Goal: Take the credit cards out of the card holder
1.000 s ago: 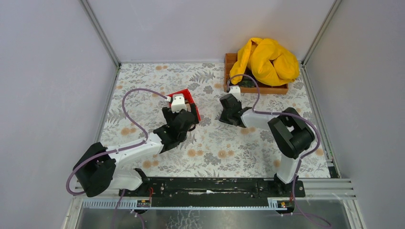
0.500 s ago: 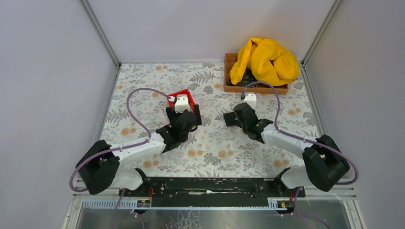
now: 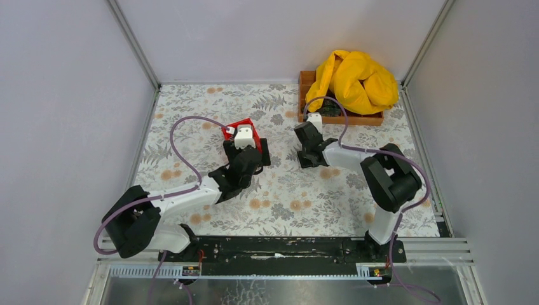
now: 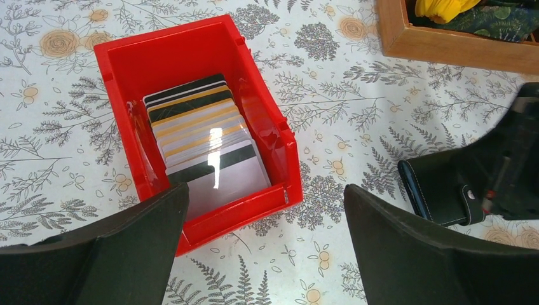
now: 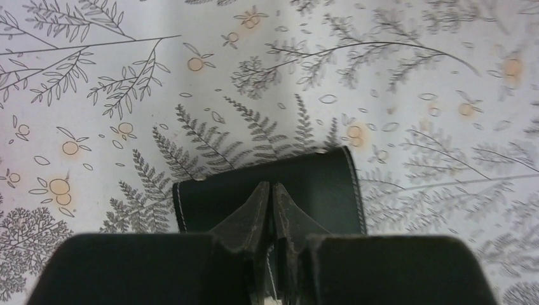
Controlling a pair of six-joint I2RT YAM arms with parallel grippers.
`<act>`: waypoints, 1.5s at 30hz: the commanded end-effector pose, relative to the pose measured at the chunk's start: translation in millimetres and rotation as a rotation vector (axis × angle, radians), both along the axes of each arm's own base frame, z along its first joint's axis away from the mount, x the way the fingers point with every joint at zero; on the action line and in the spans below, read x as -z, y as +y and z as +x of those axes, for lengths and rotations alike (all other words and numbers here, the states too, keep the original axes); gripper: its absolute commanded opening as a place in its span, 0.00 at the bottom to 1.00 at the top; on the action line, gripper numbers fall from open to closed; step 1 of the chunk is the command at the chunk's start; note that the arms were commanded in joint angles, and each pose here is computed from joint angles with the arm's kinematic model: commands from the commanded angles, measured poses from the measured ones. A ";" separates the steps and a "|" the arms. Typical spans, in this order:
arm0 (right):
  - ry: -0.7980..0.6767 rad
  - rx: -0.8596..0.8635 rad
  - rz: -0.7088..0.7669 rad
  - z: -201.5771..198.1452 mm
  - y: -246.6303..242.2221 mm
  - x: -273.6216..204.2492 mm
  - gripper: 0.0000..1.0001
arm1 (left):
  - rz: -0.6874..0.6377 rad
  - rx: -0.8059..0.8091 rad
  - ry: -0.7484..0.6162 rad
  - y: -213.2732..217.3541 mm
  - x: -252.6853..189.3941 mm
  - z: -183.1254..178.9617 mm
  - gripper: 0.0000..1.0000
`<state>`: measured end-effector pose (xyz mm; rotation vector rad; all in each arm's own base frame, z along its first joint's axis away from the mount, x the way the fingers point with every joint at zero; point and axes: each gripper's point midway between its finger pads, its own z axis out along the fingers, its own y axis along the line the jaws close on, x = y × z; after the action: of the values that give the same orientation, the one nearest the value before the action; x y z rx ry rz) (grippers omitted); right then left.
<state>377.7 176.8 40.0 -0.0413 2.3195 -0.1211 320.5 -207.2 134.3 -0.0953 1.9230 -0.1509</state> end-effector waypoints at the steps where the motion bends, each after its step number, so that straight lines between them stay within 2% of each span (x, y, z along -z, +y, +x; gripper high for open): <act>1: 0.010 -0.065 0.059 18.2 23.2 -0.8 0.13 | -0.018 0.016 -0.038 -6.4 -8.0 4.1 0.98; 7: 0.107 -0.153 0.117 -3.1 38.3 16.6 0.18 | -0.002 0.014 -0.018 -7.8 -3.0 5.3 0.98; 15: 0.205 -0.245 0.123 -72.8 38.6 35.2 0.16 | -0.014 0.031 -0.007 -12.6 0.6 4.7 0.98; 20: 0.181 -0.304 0.114 -108.3 41.1 23.5 0.12 | -0.009 0.037 0.003 -14.9 4.2 5.3 0.98; 24: 0.166 -0.355 0.190 -127.3 45.7 13.0 0.09 | -0.027 0.091 0.016 -26.6 6.2 4.2 0.98; 28: 0.056 -0.298 0.144 -116.6 27.9 -9.9 0.12 | -0.033 0.158 0.060 -44.7 15.6 4.3 0.98; 30: -0.016 -0.227 0.120 -108.4 14.2 -26.8 0.20 | -0.037 0.178 0.078 -50.6 20.5 3.8 0.98; 32: -0.071 -0.185 0.134 -104.9 7.7 -43.1 0.23 | -0.050 0.196 0.082 -54.3 21.3 2.4 0.93; 36: -0.069 -0.055 0.092 -111.1 -18.7 -46.2 0.03 | -0.069 0.226 0.069 -57.8 17.0 -0.3 0.69; 37: -0.051 -0.031 0.087 -115.7 -23.7 -42.2 0.00 | -0.069 0.231 0.071 -58.5 17.3 -0.6 0.61; 38: -0.032 -0.005 0.088 -121.6 -29.1 -36.6 0.00 | -0.073 0.241 0.074 -61.0 17.0 -0.9 0.45; 40: -0.018 0.046 0.113 -131.8 -38.4 -30.5 0.00 | -0.066 0.268 0.090 -65.8 19.0 -2.2 0.24; 43: 0.004 0.095 0.180 -149.1 -46.2 -20.3 0.00 | -0.077 0.352 0.114 -81.4 21.2 -7.2 0.16; 45: 0.027 0.106 0.218 -160.3 -49.1 -13.9 0.00 | -0.090 0.406 0.127 -91.6 21.7 -11.2 0.18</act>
<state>237.9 142.5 61.5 0.0337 2.3282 0.0555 309.1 -265.6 94.8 0.1442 2.0812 -0.3633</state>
